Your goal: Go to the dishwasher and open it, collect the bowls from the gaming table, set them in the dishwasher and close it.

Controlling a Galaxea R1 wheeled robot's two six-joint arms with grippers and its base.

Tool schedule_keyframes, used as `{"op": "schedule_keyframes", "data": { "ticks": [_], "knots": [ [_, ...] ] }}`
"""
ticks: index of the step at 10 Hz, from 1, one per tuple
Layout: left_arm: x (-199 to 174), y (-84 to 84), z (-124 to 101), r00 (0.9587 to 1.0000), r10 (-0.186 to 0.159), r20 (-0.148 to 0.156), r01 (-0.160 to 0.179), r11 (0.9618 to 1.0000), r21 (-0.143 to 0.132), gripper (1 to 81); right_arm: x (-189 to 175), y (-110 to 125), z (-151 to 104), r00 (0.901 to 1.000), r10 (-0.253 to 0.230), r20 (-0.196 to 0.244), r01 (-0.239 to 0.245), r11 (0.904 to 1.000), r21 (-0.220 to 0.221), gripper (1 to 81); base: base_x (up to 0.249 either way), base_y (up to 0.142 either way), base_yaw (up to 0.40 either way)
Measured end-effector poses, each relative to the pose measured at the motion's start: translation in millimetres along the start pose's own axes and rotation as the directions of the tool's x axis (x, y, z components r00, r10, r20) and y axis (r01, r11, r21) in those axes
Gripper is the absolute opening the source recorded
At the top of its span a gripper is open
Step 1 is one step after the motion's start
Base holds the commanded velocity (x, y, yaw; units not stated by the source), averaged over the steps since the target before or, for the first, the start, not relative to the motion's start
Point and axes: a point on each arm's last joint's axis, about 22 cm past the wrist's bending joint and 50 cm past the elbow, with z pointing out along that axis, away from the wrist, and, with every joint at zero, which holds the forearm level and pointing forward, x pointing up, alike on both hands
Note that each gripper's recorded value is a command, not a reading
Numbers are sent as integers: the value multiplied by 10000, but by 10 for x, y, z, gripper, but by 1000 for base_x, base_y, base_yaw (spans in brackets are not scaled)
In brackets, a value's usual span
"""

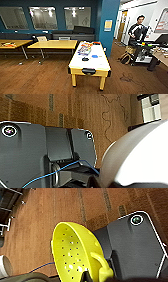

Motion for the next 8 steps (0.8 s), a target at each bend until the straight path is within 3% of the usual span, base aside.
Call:
{"op": "schedule_keyframes", "data": {
  "ticks": [4,6,8],
  "knots": [
    [63,27,23,9999,22,-99,-22,10000,-59,10,110,-16,25,9999,-77,-109,77,10000,36,10,-37,0,0],
    [-62,-16,3,10000,-50,-3,50,10000,26,10,-85,28,-18,9999,16,127,-15,10000,-77,10,0,0,-179],
    [16,-4,16,9999,131,-58,-131,9999,8,10,17,13,3,10000,-66,6,66,10000,-33,10,0,0,-307]
  ]
}}
